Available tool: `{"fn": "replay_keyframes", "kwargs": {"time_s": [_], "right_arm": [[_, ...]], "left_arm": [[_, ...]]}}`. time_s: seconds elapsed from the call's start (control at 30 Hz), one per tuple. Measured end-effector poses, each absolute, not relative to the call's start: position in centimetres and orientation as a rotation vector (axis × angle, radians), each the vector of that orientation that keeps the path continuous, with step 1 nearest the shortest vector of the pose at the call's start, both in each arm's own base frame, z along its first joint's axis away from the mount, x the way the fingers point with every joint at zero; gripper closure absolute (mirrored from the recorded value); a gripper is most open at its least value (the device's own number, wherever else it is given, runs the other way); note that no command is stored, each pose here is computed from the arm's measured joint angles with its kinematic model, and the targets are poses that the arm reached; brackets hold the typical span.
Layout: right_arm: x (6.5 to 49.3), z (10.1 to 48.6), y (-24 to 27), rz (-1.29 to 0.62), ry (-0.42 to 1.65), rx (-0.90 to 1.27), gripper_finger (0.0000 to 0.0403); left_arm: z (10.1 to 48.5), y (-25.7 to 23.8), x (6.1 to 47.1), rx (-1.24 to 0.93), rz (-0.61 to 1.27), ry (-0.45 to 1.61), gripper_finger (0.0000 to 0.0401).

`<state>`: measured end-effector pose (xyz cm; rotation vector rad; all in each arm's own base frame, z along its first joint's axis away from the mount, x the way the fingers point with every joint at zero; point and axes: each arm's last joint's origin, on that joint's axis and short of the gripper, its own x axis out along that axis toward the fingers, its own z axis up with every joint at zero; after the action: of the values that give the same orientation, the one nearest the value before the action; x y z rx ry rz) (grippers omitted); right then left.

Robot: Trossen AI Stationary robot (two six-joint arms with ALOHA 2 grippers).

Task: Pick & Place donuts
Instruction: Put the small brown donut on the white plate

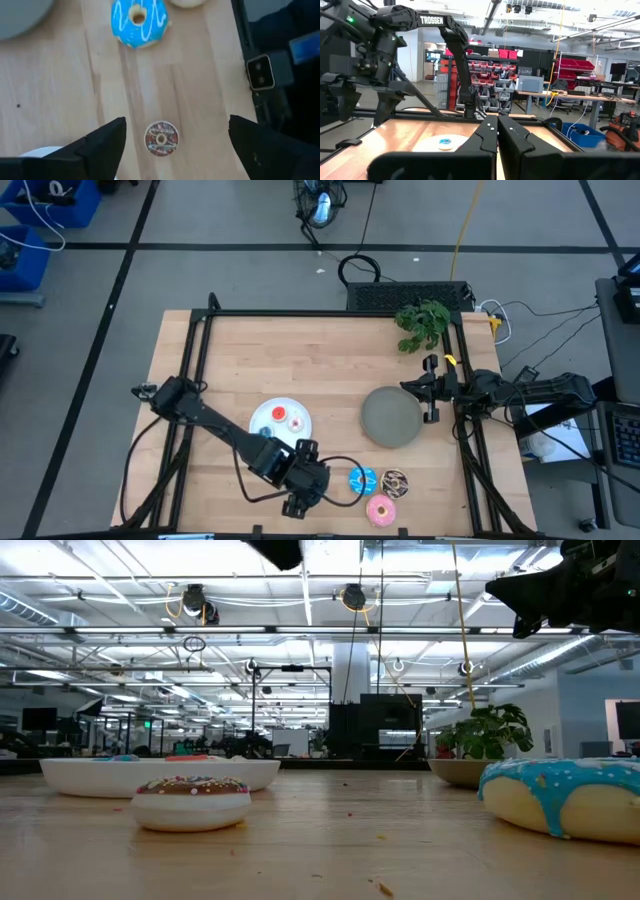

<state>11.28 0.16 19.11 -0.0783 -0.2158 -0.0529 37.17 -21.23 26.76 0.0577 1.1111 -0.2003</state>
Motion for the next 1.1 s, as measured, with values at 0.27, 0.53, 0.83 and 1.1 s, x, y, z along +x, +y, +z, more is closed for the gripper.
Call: {"fn": "replay_keyframes", "kwargs": {"time_s": [0.27,0.53,0.83,1.1], "right_arm": [[11.3,19.1,0.2,-0.053,-0.216,-0.078,0.0403],[11.3,19.1,0.2,-0.053,-0.216,-0.078,0.0403],[11.3,19.0,0.2,-0.052,-0.209,-0.078,0.0403],[11.3,19.0,0.2,-0.052,-0.208,-0.078,0.0403]], "left_arm": [[25.3,-21.1,37.0,0.084,-0.214,1.135,0.0056],[22.1,-21.5,38.1,0.131,-0.263,1.182,0.0037],[19.3,-21.6,38.7,0.162,-0.315,1.275,0.0023],[18.4,-21.0,38.6,0.187,-0.298,1.339,0.0022]]}}
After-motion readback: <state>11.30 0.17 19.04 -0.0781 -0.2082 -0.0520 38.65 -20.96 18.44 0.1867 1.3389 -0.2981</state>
